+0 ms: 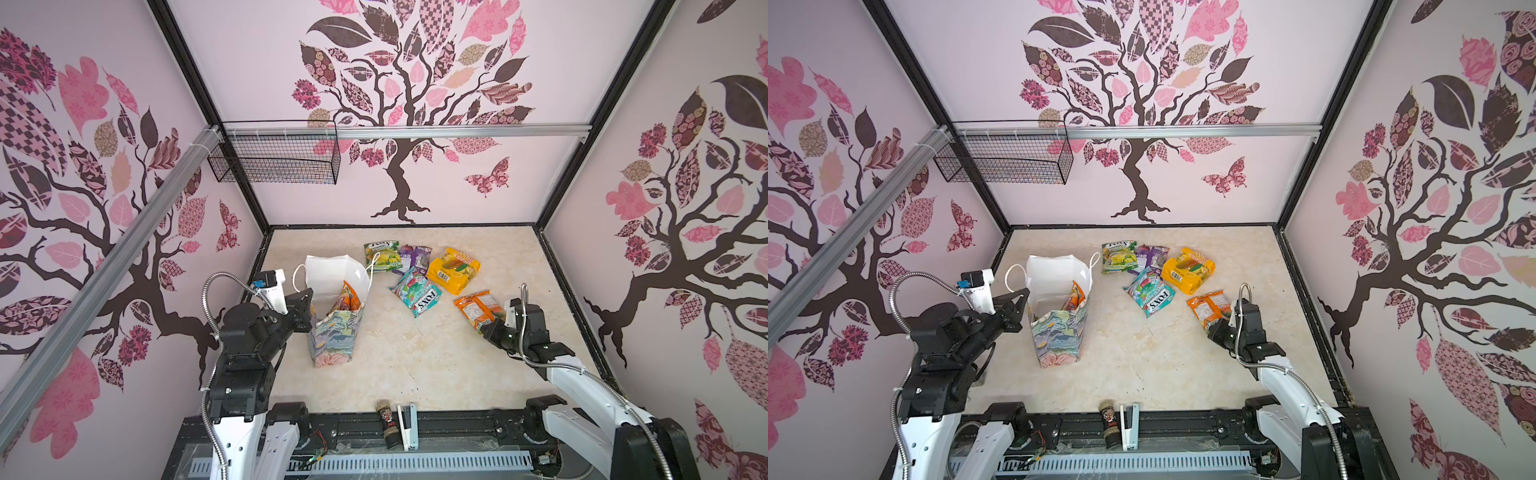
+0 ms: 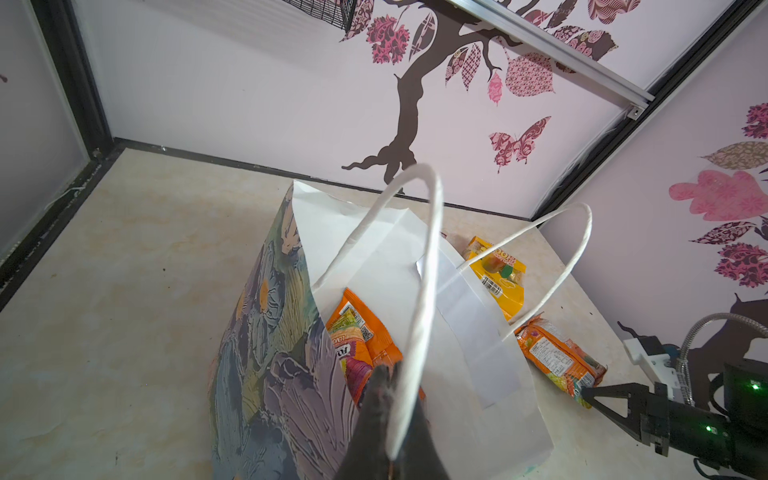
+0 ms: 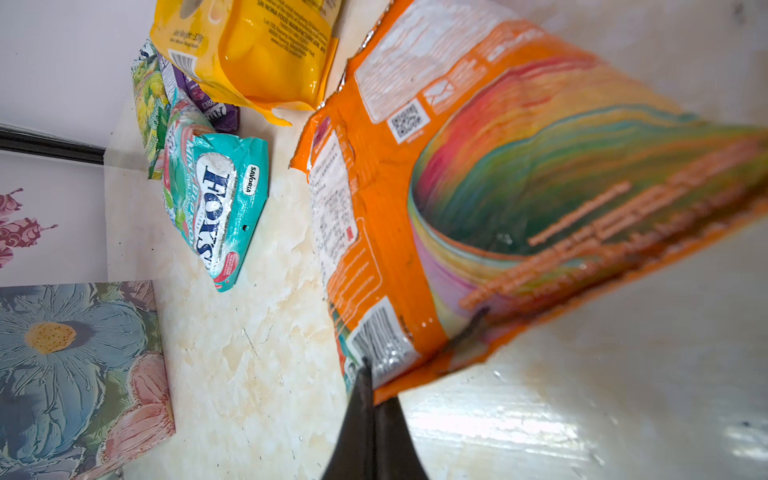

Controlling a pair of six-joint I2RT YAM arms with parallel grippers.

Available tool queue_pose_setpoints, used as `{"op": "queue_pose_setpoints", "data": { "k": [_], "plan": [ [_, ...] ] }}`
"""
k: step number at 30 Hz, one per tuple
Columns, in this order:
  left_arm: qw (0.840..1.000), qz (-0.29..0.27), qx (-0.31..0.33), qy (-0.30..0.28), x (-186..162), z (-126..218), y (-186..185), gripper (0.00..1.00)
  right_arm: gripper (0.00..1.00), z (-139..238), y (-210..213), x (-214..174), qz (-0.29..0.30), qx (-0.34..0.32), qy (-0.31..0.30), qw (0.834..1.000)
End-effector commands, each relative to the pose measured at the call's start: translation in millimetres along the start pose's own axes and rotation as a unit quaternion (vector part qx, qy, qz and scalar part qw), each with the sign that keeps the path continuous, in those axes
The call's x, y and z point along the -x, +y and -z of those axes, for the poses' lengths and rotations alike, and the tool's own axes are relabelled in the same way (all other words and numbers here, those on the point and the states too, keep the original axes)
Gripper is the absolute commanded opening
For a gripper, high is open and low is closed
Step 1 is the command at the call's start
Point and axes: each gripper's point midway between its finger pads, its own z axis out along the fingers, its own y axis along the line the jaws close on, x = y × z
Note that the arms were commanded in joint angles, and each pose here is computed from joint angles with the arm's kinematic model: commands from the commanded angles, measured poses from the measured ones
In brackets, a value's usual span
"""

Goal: Place the snacks into the paper bag

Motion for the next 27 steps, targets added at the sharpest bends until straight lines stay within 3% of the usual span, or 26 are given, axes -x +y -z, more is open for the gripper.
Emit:
{"op": "queue_pose_setpoints", "data": {
  "k": [1,18,27],
  "plan": [
    [1.000,-0.010,0.018,-0.007,0.0,-0.1,7.3,0.00,0.00,5.1,19.5,18.4,0.036,0.015,-0.016,0.999],
    [0.999,0.001,0.019,0.031,-14.5,-6.2,10.2,0.00,0.00,53.9,98.1,65.2,0.133,0.055,-0.031,0.989],
    [1.000,0.005,0.009,0.015,-11.5,-4.7,6.7,0.00,0.00,72.8,138.9,70.2,0.159,0.109,-0.023,0.981]
  ]
}}
